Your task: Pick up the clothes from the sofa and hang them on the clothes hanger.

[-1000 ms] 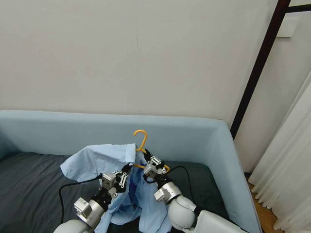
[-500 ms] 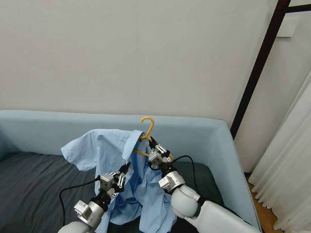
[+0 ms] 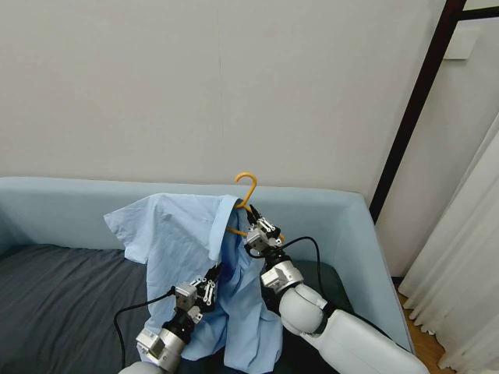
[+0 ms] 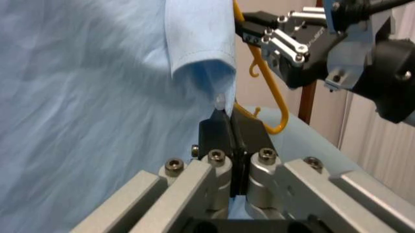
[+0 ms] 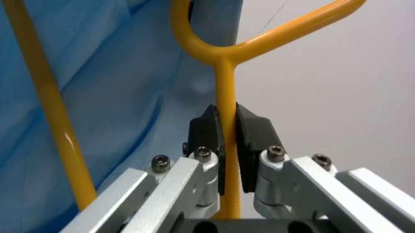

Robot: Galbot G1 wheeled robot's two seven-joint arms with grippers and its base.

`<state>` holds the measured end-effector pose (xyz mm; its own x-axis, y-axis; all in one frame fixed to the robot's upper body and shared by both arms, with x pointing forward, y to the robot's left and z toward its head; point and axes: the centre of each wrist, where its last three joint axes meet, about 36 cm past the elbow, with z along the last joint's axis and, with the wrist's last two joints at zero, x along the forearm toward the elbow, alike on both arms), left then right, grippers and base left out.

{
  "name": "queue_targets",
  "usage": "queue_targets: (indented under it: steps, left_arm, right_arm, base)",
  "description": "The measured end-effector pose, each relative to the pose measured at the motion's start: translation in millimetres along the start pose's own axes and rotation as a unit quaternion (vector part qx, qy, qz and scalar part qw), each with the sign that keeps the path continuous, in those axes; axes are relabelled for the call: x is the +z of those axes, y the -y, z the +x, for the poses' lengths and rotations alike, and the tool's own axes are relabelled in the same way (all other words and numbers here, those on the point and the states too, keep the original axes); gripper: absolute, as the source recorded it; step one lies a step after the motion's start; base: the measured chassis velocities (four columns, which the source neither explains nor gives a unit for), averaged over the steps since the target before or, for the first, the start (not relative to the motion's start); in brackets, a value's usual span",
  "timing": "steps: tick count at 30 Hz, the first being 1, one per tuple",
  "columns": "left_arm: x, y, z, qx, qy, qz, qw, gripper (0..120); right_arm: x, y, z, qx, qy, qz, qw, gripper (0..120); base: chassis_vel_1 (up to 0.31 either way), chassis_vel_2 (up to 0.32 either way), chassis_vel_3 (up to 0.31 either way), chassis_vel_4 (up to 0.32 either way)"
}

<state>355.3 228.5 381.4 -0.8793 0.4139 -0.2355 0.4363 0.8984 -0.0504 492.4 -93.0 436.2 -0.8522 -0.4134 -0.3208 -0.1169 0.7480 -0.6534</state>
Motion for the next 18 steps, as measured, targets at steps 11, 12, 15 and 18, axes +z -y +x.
queue_targets:
  steps: [11, 12, 15, 18]
  left_arm:
    - [-0.4, -2.6, -2.0, -0.025, 0.046, -0.01, 0.9986, 39]
    - [-0.2, -1.3, -2.9, -0.021, 0.051, -0.006, 0.9984, 43]
    - [-0.6, -1.7, -0.3, -0.007, 0.059, -0.006, 0.9982, 52]
    - [-9.1, -25.5, 13.5, 0.022, 0.061, -0.048, 0.9967, 66]
  right_arm:
    - [14.5, -6.7, 3.2, -0.017, 0.024, 0.017, 0.999, 5]
    - [16.7, -9.3, 4.9, -0.02, 0.022, 0.016, 0.999, 5]
    - [22.0, -11.1, 6.1, -0.023, 0.02, 0.016, 0.999, 5]
    - [31.2, -7.6, 4.6, -0.027, 0.025, 0.018, 0.999, 5]
  base:
    - [0.0, 0.0, 0.0, 0.0]
    - [0.0, 0.0, 0.0, 0.0]
    - [0.0, 0.0, 0.0, 0.0]
    - [0.0, 0.0, 0.0, 0.0]
